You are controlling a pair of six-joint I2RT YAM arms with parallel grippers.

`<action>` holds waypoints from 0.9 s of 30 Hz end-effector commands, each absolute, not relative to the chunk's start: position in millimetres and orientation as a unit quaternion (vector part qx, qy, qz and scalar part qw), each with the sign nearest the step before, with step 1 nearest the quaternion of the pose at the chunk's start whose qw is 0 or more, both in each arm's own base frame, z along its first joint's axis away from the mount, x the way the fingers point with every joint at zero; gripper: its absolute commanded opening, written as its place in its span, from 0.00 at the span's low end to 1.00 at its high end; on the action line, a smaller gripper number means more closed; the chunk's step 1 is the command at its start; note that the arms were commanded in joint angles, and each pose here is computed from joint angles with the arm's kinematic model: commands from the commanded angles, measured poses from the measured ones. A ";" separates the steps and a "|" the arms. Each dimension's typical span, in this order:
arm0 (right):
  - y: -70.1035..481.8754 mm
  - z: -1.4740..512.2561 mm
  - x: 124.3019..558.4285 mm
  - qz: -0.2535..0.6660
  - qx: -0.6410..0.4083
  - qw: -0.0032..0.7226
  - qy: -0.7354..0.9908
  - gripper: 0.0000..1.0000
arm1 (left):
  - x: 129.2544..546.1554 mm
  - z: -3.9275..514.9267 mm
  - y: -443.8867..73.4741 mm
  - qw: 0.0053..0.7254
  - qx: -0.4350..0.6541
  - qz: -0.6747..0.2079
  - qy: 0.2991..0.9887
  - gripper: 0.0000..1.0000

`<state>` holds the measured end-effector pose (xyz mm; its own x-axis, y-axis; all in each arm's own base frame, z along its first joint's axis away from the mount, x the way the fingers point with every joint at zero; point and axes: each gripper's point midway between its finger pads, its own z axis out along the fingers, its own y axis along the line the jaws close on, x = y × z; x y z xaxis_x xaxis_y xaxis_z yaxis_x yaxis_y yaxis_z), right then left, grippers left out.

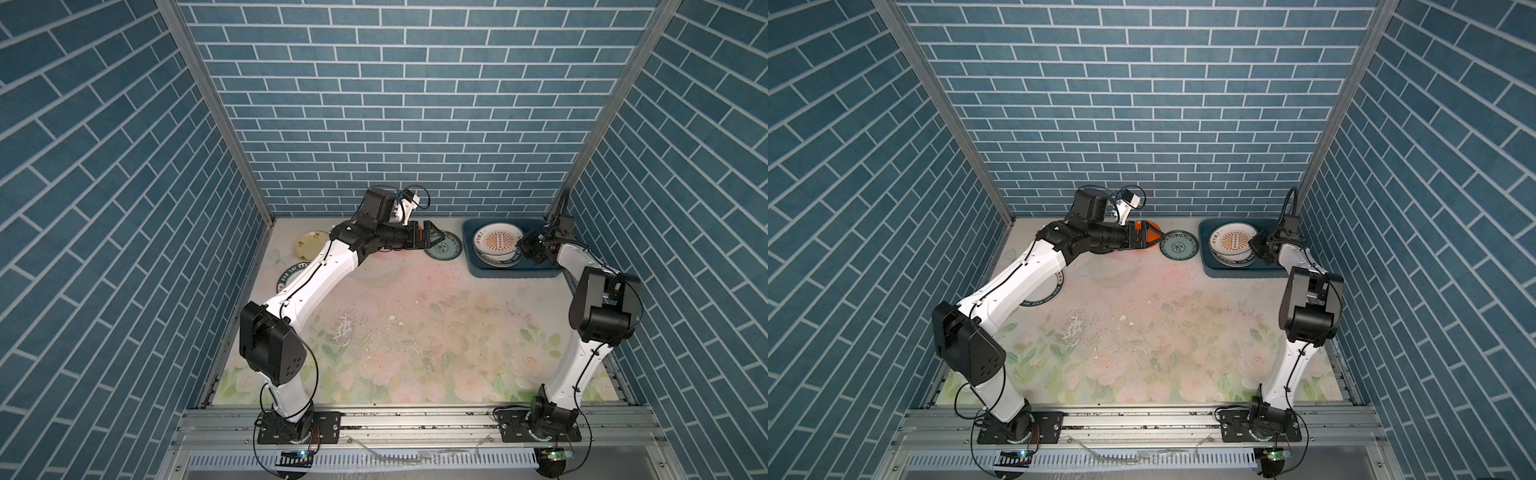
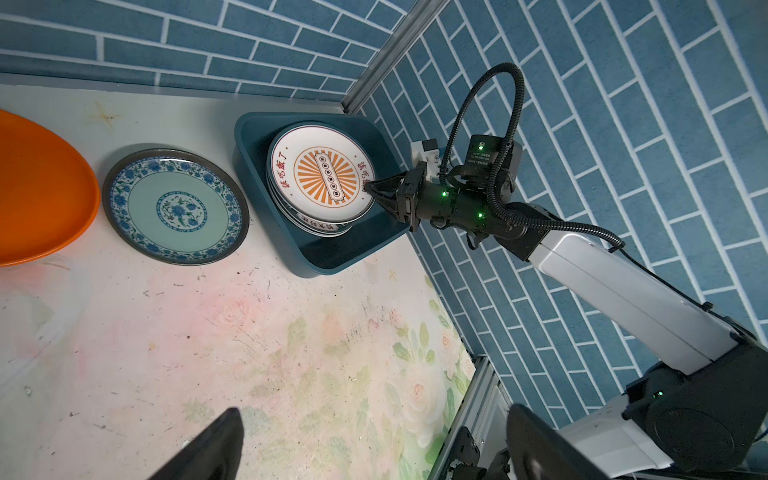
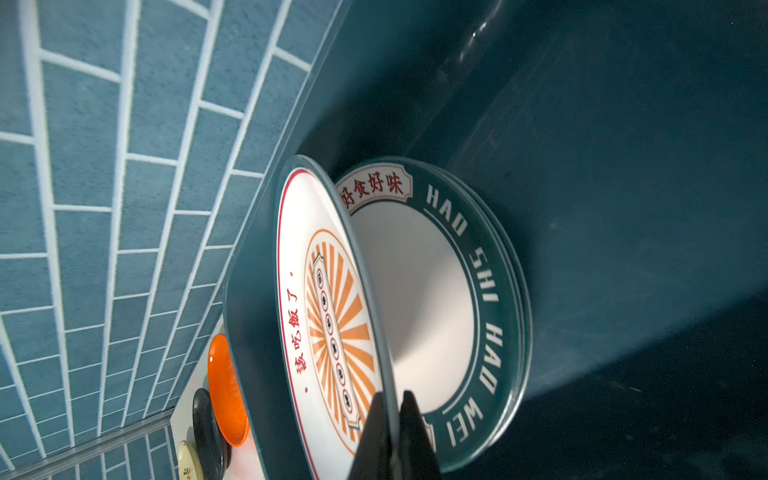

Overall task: Place the plates into the plastic bin on the countertop
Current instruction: 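Lower the sunburst plate into the teal bin with right gripper while left withdraws, then open right gripper and raise it from the bin while left gripper reaches green-rimmed plate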

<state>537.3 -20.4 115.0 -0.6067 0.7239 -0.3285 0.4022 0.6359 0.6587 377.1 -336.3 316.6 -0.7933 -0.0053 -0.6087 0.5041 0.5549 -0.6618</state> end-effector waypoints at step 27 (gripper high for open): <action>-18.1 134.3 538.8 0.240 0.302 0.309 0.869 0.65 | 387.8 318.6 -307.4 0.309 0.082 -0.438 0.840 1.00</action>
